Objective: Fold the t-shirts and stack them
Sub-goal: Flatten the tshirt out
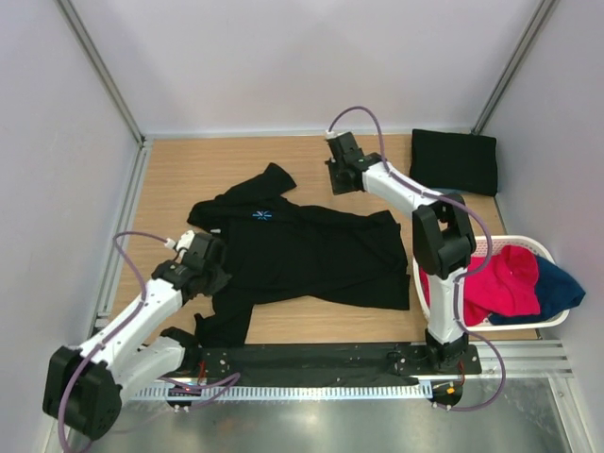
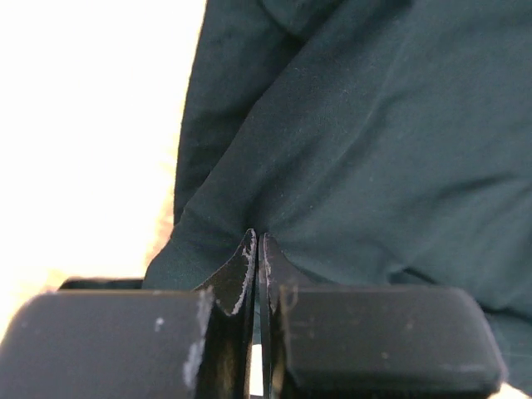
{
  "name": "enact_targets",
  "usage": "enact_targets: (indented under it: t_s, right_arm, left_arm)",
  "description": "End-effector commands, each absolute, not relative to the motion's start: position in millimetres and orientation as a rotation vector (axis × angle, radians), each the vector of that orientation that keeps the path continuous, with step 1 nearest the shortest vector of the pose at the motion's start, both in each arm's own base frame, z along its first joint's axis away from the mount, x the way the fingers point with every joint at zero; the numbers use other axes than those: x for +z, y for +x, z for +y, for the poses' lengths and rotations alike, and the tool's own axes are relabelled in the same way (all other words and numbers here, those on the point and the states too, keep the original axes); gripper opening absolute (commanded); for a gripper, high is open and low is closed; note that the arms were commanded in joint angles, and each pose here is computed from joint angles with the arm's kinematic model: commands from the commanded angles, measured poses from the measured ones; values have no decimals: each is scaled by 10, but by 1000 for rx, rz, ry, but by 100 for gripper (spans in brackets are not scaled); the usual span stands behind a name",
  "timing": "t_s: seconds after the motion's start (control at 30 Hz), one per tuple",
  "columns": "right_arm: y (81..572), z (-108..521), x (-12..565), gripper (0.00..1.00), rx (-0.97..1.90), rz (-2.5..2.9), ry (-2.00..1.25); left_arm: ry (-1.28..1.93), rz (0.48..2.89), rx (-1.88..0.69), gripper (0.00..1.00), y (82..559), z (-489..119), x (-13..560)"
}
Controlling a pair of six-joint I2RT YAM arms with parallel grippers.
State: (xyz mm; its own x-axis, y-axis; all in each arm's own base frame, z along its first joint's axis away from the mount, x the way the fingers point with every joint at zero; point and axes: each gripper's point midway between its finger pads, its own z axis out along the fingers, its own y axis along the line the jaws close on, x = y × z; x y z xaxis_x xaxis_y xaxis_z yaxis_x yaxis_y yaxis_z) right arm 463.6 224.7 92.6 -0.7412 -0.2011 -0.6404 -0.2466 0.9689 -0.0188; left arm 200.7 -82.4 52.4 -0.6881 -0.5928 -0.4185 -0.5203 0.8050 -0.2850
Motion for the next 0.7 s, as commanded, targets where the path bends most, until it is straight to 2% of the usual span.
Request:
enact_targets:
  t_s: [0.0, 0.07, 0.13, 0.17, 0.2, 0.27, 0.33, 0.5, 0.67]
  right_arm:
    - [4735, 2107, 1289, 1, 176, 2374, -270]
    - [4597, 2223, 1434, 21, 256, 2309, -390]
    - [4433, 2379, 1449, 37, 353, 2262, -482]
    - [4311, 2513, 1484, 52, 448, 2233, -574]
    - [4214, 2596, 1604, 55, 506, 2191, -617]
    - [4024, 2773, 1559, 61, 527, 2151, -735]
    - [3904, 2900, 1470, 62, 483, 2136, -836]
    - [3940, 2975, 1201, 67, 314, 2167, -917]
    - [3974, 3059, 968, 67, 198, 2172, -993]
  left_arm:
    - [-938, 2450, -71, 0, 1805, -579, 525]
    - [-972, 2450, -54, 0, 1736, -542, 519]
    - [-990, 2464, -40, 0, 1675, -527, 465]
    - [-999, 2470, -30, 0, 1648, -516, 441]
    - [-1014, 2468, -28, 0, 1639, -514, 425]
    - [-1022, 2464, -20, 0, 1631, -500, 396]
    - [-1024, 2457, -23, 0, 1637, -497, 399]
    - [-1013, 2443, -41, 0, 1652, -499, 420]
    - [-1010, 2433, -44, 0, 1629, -476, 433]
